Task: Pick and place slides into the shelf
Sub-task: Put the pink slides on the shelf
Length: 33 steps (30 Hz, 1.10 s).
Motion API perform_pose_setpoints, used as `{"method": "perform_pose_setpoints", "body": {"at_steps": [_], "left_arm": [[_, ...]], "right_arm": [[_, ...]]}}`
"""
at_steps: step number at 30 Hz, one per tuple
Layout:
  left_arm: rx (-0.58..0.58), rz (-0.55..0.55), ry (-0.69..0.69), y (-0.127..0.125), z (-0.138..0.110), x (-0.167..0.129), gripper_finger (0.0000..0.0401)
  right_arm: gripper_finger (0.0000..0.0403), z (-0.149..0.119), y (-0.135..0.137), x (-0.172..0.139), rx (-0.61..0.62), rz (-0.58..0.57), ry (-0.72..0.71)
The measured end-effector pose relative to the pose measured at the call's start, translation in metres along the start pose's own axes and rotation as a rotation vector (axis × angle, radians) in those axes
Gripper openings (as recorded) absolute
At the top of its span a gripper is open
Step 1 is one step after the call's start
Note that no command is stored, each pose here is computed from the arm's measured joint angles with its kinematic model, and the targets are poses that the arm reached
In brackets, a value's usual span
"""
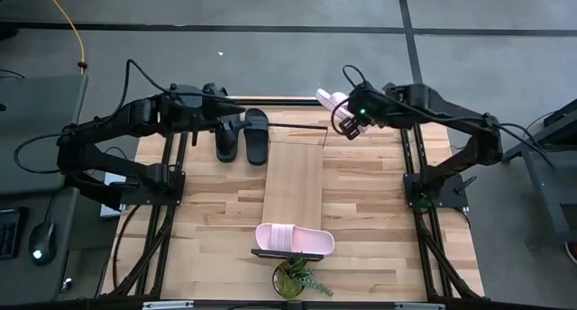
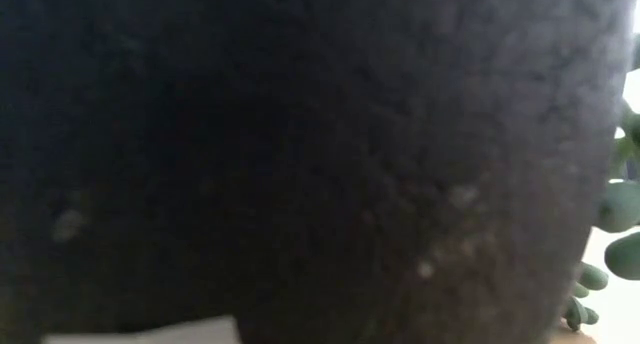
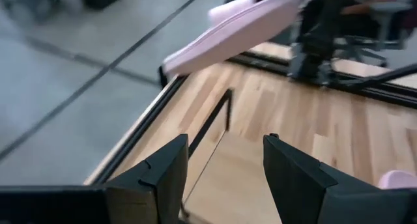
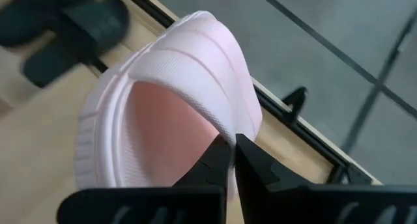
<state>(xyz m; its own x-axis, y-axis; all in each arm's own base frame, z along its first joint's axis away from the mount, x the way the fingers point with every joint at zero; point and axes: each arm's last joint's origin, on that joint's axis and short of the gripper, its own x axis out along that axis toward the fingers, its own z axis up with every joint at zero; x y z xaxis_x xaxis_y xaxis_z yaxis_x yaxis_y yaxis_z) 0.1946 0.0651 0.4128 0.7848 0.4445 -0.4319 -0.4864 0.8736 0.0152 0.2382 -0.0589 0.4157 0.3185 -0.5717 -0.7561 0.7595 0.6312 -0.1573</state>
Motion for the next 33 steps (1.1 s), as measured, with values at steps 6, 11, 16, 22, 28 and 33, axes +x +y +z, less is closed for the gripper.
{"method": "perform_pose_setpoints", "body": {"at_steps": [6,11,16,22,28,33], "left_arm": [[0.079,-0.064,-0.111,-0.002,0.011,-0.001,0.0184],[0.09,-0.089,-0.139,-0.003,0.014,-0.001,0.0196],[0.08,-0.092,-0.138,-0.003,0.014,-0.001,0.0253],[0.076,-0.094,-0.144,-0.004,0.014,-0.001,0.0308],[0.081,-0.14,-0.154,-0.005,0.015,-0.002,0.031],[0.081,-0.153,-0.154,-0.005,0.015,-0.002,0.0296]], "right_arm": [[0.0,0.011,0.001,-0.024,0.001,0.129,-0.077],[0.0,0.019,0.008,-0.043,0.01,0.269,-0.155],[0.0,0.023,0.014,-0.059,0.005,0.377,-0.226],[0.0,0.025,0.024,-0.072,-0.001,0.538,-0.259],[0.0,0.026,0.035,-0.083,0.0,0.637,-0.31],[0.0,0.027,0.041,-0.09,0.005,0.694,-0.353]]}}
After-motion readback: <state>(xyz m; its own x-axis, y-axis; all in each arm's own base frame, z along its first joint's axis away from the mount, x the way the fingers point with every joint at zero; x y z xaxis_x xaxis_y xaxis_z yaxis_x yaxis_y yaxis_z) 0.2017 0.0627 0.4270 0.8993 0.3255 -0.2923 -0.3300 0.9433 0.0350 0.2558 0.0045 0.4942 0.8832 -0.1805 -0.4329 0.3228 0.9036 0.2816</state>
